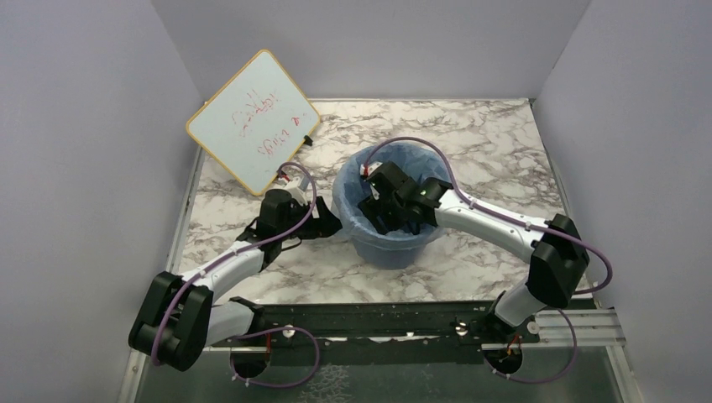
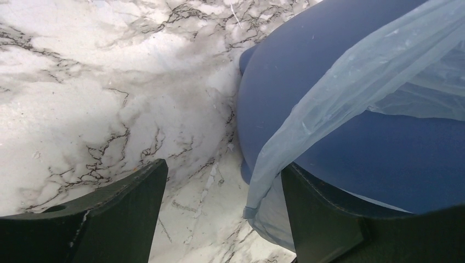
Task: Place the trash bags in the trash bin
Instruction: Place the trash bag in the trash bin.
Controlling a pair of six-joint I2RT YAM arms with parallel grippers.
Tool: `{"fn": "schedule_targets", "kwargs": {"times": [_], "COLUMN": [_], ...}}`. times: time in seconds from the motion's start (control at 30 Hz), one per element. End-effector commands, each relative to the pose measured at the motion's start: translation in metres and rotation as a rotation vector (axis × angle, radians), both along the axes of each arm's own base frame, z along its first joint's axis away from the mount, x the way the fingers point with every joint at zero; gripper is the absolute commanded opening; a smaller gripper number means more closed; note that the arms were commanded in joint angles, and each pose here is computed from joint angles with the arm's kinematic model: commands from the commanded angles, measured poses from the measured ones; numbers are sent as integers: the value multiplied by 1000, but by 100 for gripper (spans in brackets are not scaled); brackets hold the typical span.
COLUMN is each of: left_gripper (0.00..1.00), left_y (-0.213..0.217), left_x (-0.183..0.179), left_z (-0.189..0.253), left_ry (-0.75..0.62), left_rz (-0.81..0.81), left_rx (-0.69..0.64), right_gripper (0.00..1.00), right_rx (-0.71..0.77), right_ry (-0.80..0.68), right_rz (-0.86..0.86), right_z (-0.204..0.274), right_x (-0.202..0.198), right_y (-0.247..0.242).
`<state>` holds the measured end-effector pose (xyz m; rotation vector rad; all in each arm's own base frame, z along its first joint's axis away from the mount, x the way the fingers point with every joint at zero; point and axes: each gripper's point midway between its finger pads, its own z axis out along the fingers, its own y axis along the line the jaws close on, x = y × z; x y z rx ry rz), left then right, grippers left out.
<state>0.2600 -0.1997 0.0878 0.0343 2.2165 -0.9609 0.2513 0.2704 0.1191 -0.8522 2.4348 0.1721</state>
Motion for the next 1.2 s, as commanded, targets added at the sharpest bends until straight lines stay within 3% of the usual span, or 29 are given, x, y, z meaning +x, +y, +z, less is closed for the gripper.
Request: {"fn": "schedule_targets", "kwargs": {"times": [0.0,0.4,0.77,0.97,1.07,1.17], "left_gripper": [76,75,75,75,75,75], "left_y": [-5,-10,-10,-8,-9,-10], "left_x": [7,5,8,7,9,10], "left_z": [17,4,11,9,11,12], "left_ry": [-56,-19,-27,-25,-31,-30], "left_rz": [-34,-90,-88,-85,-86,-87], "left_rx": [-8,14,12,32,26,25], "right_gripper": [77,80,81,78,76,74], "right_rx": [-50,-160,80,114,167,124], "right_ry": [75,159,-62,-47,17,91], "right_rz": [18,-72,-112,-78,11,33], "right_z": [-37,-89,27,29,25,2], "right_x": [-12,-19,2,-5,-12,-14], "right_y": [-4,-19,-6,-3,20,30]}}
